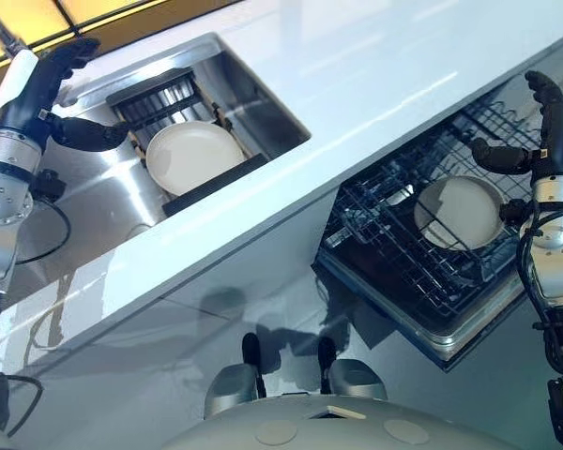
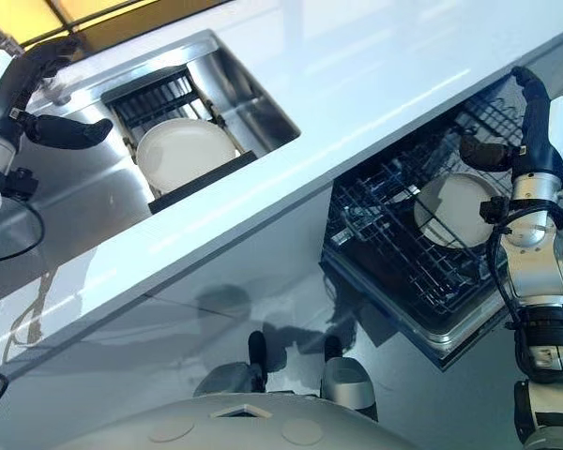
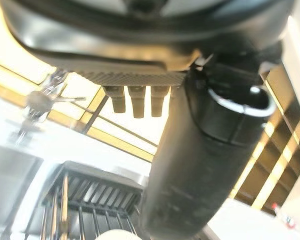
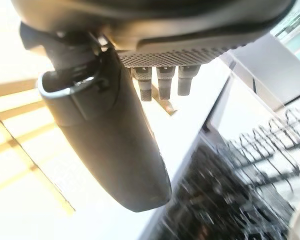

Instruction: Pick up plates and place into dishwasher.

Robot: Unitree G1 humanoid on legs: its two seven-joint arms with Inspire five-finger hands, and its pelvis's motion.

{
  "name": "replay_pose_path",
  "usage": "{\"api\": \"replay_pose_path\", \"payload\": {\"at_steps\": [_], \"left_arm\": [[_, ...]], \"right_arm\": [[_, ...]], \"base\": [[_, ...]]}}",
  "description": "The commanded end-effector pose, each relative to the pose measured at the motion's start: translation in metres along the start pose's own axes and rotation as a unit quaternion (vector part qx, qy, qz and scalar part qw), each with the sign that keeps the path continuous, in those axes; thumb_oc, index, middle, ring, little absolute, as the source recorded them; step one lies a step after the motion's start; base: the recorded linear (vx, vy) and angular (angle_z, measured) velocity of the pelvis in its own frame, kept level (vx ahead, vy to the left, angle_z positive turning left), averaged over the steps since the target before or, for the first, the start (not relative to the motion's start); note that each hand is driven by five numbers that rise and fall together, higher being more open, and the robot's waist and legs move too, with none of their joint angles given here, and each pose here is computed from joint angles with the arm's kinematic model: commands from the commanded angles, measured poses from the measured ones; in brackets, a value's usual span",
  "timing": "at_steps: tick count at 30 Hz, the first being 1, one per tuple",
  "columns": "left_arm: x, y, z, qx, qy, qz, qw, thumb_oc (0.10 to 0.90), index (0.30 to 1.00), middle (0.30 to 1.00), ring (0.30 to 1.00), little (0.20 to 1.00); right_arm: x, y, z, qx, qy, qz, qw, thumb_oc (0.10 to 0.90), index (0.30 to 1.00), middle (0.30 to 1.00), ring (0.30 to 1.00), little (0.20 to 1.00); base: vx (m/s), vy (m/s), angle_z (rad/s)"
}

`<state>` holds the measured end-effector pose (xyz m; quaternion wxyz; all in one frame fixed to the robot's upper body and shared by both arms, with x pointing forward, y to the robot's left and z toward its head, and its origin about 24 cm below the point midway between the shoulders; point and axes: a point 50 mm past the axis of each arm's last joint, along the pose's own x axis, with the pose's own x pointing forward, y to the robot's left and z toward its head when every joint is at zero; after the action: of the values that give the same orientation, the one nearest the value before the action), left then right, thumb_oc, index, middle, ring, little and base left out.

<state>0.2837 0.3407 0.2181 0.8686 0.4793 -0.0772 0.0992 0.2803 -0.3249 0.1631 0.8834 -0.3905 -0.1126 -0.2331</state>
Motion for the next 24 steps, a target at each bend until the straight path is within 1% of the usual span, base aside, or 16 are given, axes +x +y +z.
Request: {"api": "replay_pose_path", "payload": {"at_steps": [1,3,4,6,7,9,11,14,16,18,21,22,24], "left_arm": [[0.010,0.042,0.006,0.056,0.008,0.047,0.997,0.800,0.900,0.900,0.900,0.900],[0.011,0.039,-0.003,0.050,0.038,0.021,0.998,0.800,0.900,0.900,0.900,0.900],[0.012,0.039,-0.004,0.049,0.044,0.016,0.998,0.800,0.900,0.900,0.900,0.900],[0.015,0.038,-0.009,0.055,0.070,-0.007,0.996,0.800,0.900,0.900,0.900,0.900],[0.018,0.039,-0.013,0.054,0.098,-0.024,0.993,0.800,0.900,0.900,0.900,0.900],[0.021,0.042,-0.017,0.069,0.122,-0.035,0.989,0.800,0.900,0.900,0.900,0.900],[0.022,0.046,-0.028,0.086,0.175,-0.062,0.979,0.800,0.900,0.900,0.900,0.900],[0.021,0.050,-0.041,0.079,0.222,-0.088,0.968,0.800,0.900,0.900,0.900,0.900],[0.019,0.055,-0.049,0.061,0.250,-0.086,0.963,0.800,0.900,0.900,0.900,0.900],[0.017,0.056,-0.055,0.051,0.267,-0.085,0.959,0.800,0.900,0.900,0.900,0.900],[0.011,0.055,-0.066,0.049,0.289,-0.077,0.953,0.800,0.900,0.900,0.900,0.900],[0.008,0.055,-0.071,0.045,0.298,-0.074,0.951,0.800,0.900,0.900,0.900,0.900],[0.006,0.056,-0.076,0.037,0.308,-0.068,0.948,0.800,0.900,0.900,0.900,0.900]], "right_arm": [[0.010,-0.040,0.045,0.025,-0.126,-0.055,0.990,0.800,0.900,0.900,0.900,0.900],[0.007,-0.033,0.051,0.068,-0.135,-0.030,0.988,0.800,0.900,0.900,0.900,0.900],[0.007,-0.032,0.052,0.074,-0.136,-0.025,0.988,0.800,0.900,0.900,0.900,0.900],[0.004,-0.026,0.056,0.111,-0.143,0.000,0.984,0.800,0.900,0.900,0.900,0.900],[0.002,-0.020,0.059,0.133,-0.146,0.019,0.980,0.800,0.900,0.900,0.900,0.900],[0.000,-0.015,0.062,0.148,-0.150,0.033,0.977,0.800,0.900,0.900,0.900,0.900],[-0.003,-0.011,0.066,0.160,-0.155,0.053,0.973,0.800,0.900,0.900,0.900,0.900],[-0.004,-0.007,0.070,0.160,-0.159,0.071,0.972,0.800,0.900,0.900,0.900,0.900],[-0.006,-0.003,0.073,0.187,-0.156,0.100,0.965,0.800,0.900,0.900,0.900,0.900],[-0.012,0.005,0.073,0.242,-0.149,0.151,0.947,0.800,0.900,0.900,0.900,0.900],[-0.027,0.025,0.072,0.350,-0.122,0.240,0.897,0.800,0.900,0.900,0.900,0.900],[-0.034,0.033,0.070,0.373,-0.113,0.265,0.882,0.800,0.900,0.900,0.900,0.900],[-0.043,0.043,0.067,0.381,-0.101,0.289,0.872,0.800,0.900,0.900,0.900,0.900]], "base": [[-0.01,0.118,-0.24],[0.00,0.121,-0.21],[0.01,0.112,-0.24],[0.02,0.123,-0.25],[0.03,0.142,-0.22],[0.03,0.107,-0.15],[0.01,0.121,-0.18],[0.02,0.132,-0.24],[0.03,0.159,-0.29],[0.03,0.125,-0.30],[0.05,0.114,-0.35],[0.06,0.125,-0.36],[0.05,0.104,-0.30]]}}
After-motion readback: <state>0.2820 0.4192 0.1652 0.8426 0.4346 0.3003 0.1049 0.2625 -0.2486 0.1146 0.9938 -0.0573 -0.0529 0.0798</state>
